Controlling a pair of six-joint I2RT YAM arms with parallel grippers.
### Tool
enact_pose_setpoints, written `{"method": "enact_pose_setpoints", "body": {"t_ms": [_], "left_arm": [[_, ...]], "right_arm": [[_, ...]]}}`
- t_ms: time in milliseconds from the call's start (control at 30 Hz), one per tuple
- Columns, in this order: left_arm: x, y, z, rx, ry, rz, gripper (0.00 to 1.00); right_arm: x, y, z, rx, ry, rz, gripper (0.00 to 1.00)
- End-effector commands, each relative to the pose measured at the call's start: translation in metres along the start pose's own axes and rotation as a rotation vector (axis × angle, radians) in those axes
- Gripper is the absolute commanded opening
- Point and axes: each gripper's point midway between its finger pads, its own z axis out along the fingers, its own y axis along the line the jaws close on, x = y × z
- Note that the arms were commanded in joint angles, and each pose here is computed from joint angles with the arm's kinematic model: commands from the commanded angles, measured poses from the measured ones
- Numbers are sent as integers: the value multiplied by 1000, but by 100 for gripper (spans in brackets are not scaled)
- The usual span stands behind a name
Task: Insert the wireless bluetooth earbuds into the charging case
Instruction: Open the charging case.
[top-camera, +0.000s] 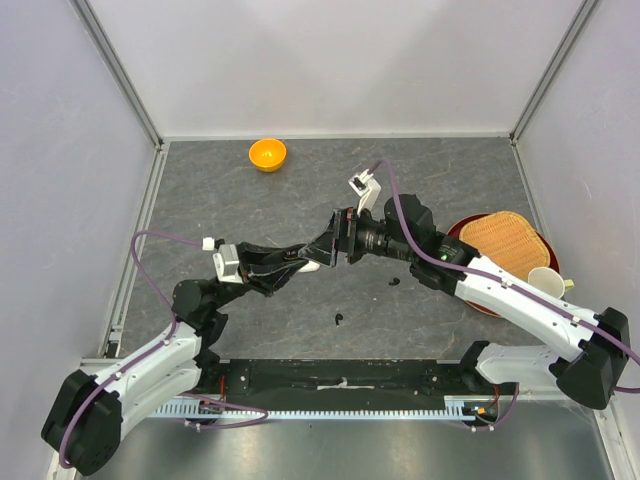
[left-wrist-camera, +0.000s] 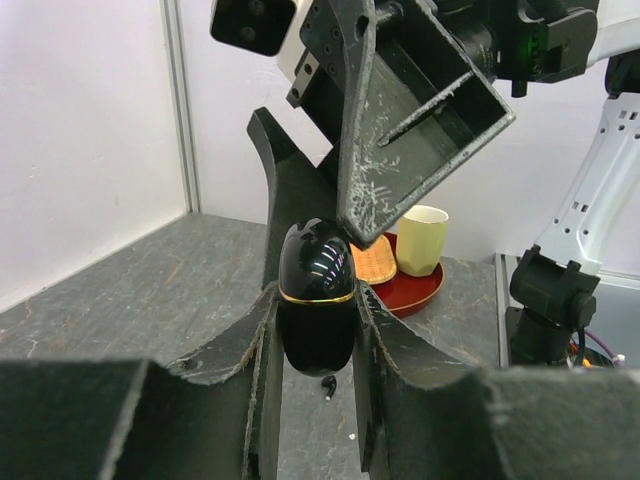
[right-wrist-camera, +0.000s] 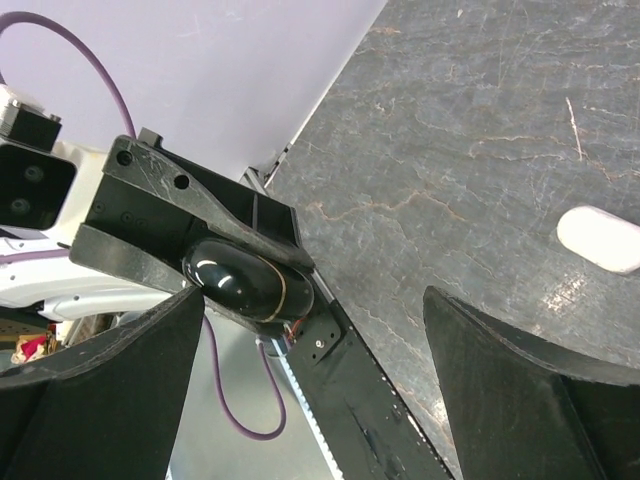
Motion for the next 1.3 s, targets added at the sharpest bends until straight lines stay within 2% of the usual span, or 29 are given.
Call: {"method": "enact_pose_setpoints", "body": {"t_ms": [0,267,600,767,1267], "left_arm": [[-22,-17,6,92,-45,22,2],[-21,-17,4,84,-43,20,2],[-23,0,2,-18,-61,35,2],[-27,3,4,-28,-70,43,2],[-36,-11,9,47,-46,41,2]], "right_arm": [[-19,10,1,-31,-86,6,97],[-15,8,3,-32,-75,15,97],[-18,40,-11,-176,-52,-86,97],[-9,30,-9,-137,-13,-86,96],[-10,12,4,-50,-22,-35,96]]}}
